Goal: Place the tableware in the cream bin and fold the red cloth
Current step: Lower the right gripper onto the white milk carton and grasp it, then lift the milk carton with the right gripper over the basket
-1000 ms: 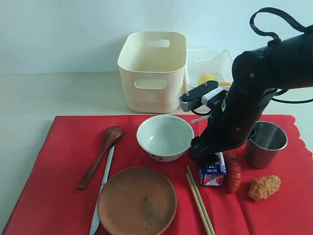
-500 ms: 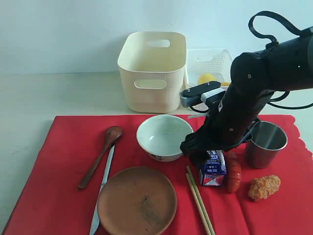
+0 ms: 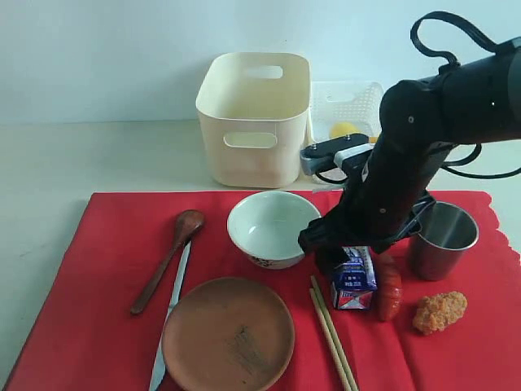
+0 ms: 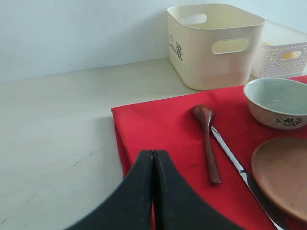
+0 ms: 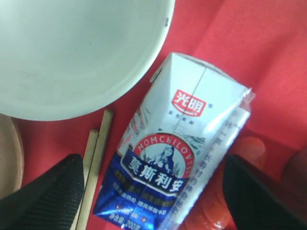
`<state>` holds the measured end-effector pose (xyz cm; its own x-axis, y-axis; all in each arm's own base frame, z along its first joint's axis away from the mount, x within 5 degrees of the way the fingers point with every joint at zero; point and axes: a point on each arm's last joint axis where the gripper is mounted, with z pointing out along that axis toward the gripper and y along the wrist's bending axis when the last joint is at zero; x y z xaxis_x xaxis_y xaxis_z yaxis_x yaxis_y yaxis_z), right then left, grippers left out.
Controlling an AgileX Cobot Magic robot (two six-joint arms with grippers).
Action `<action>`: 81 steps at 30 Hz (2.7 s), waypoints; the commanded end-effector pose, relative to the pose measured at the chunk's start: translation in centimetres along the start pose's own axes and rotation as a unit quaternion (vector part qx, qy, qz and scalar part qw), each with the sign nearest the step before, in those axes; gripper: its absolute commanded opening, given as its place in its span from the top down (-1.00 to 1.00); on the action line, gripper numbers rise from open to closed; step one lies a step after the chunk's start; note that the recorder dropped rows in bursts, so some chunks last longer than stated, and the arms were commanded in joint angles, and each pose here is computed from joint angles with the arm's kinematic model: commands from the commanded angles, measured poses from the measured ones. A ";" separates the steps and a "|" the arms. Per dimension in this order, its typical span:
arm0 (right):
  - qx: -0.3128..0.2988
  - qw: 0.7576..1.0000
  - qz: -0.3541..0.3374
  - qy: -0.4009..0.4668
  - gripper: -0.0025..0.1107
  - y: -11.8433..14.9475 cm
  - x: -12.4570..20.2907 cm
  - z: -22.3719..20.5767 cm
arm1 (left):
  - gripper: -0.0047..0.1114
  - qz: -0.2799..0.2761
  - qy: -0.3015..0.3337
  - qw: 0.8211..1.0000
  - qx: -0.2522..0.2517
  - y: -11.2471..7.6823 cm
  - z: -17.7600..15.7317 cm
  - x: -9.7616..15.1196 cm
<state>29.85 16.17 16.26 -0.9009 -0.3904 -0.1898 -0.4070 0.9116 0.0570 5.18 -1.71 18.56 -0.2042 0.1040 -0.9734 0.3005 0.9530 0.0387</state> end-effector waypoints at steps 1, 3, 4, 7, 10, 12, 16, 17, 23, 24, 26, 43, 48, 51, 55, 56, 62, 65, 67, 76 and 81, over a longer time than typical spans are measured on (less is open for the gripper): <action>-0.001 1.000 0.000 0.022 -0.39 0.3 -0.4 -1.0 | 0.92 0.001 -0.005 1.000 -0.002 0.0 0.0 0.0; -0.001 1.000 -0.001 0.024 -0.39 0.3 -0.4 -0.8 | 0.92 0.001 -0.005 1.000 -0.002 0.0 0.0 0.0; -0.001 1.000 -0.001 0.025 -0.39 0.2 -0.4 -0.6 | 0.92 0.001 -0.005 1.000 -0.002 0.0 0.0 0.0; 0.000 1.000 0.000 0.031 -0.39 0.2 -0.4 0.0 | 0.92 0.001 -0.005 1.000 -0.002 0.0 0.0 0.0; 0.001 0.999 0.000 0.046 -0.39 0.2 -0.3 1.1 | 0.92 0.001 -0.005 1.000 -0.002 0.0 0.0 0.0; 0.002 0.998 0.001 0.058 -0.39 0.1 -0.2 1.9 | 0.92 0.001 -0.005 1.000 -0.002 0.0 0.0 0.0; 0.003 0.998 0.001 0.064 -0.39 0.1 -0.3 3.0 | 0.92 0.001 -0.005 1.000 -0.002 0.0 0.0 0.0; 0.003 0.998 0.002 0.060 -0.39 0.1 -0.3 3.2 | 0.92 0.001 -0.005 1.000 -0.002 0.0 0.0 0.0; 0.003 0.999 0.002 0.037 -0.30 0.1 -0.8 3.5 | 0.92 0.001 -0.005 1.000 -0.002 0.0 0.0 0.0; 0.003 0.999 0.002 0.035 -0.25 0.1 -0.8 3.5 | 0.92 0.001 -0.005 1.000 -0.002 0.0 0.0 0.0; 0.003 0.999 0.001 0.032 -0.10 0.0 -0.9 3.5 | 0.92 0.001 -0.005 1.000 -0.002 0.0 0.0 0.0; 0.034 0.999 -0.023 0.012 0.96 -0.4 -0.9 0.6 | 0.92 0.001 -0.005 1.000 -0.002 0.0 0.0 0.0; 0.033 0.998 -0.007 -0.044 0.96 -0.3 -1.0 -3.3 | 0.92 0.001 -0.005 1.000 -0.002 0.0 0.0 0.0; 0.029 0.996 -0.003 -0.084 0.96 -0.2 -0.9 -6.1 | 0.92 0.001 -0.005 1.000 -0.002 0.0 0.0 0.0; 0.028 0.990 0.009 -0.134 0.96 -0.6 -0.4 -9.4 | 0.92 0.001 -0.005 1.000 -0.002 0.0 0.0 0.0; 0.029 0.989 0.014 -0.145 0.96 -0.8 -0.4 -10.1 | 0.92 0.001 -0.005 1.000 -0.002 0.0 0.0 0.0; 0.037 0.974 0.064 -0.216 0.96 -3.7 0.1 -13.6 | 0.92 0.001 -0.005 1.000 -0.002 0.0 0.0 0.0; 0.046 0.969 0.075 -0.233 0.96 -5.1 0.0 -13.9 | 0.92 0.001 -0.005 1.000 -0.002 0.0 0.0 0.0; 0.044 0.964 0.084 -0.250 0.96 -6.0 -0.3 -14.0 | 0.92 0.001 -0.005 1.000 -0.002 0.0 0.0 0.0; 0.020 0.945 0.124 -0.301 0.96 -11.8 -5.9 -10.9 | 0.92 0.001 -0.005 1.000 -0.002 0.0 0.0 0.0; -0.015 0.936 0.123 -0.330 0.96 -13.2 -9.7 -8.1 | 0.92 0.001 -0.005 1.000 -0.002 0.0 0.0 0.0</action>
<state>40.44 6.64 25.77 -0.7345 -0.0244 -0.6782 -0.1971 0.9640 0.1787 5.18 -1.71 18.56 -0.2042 0.1040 -0.9734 0.3005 0.9530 0.0387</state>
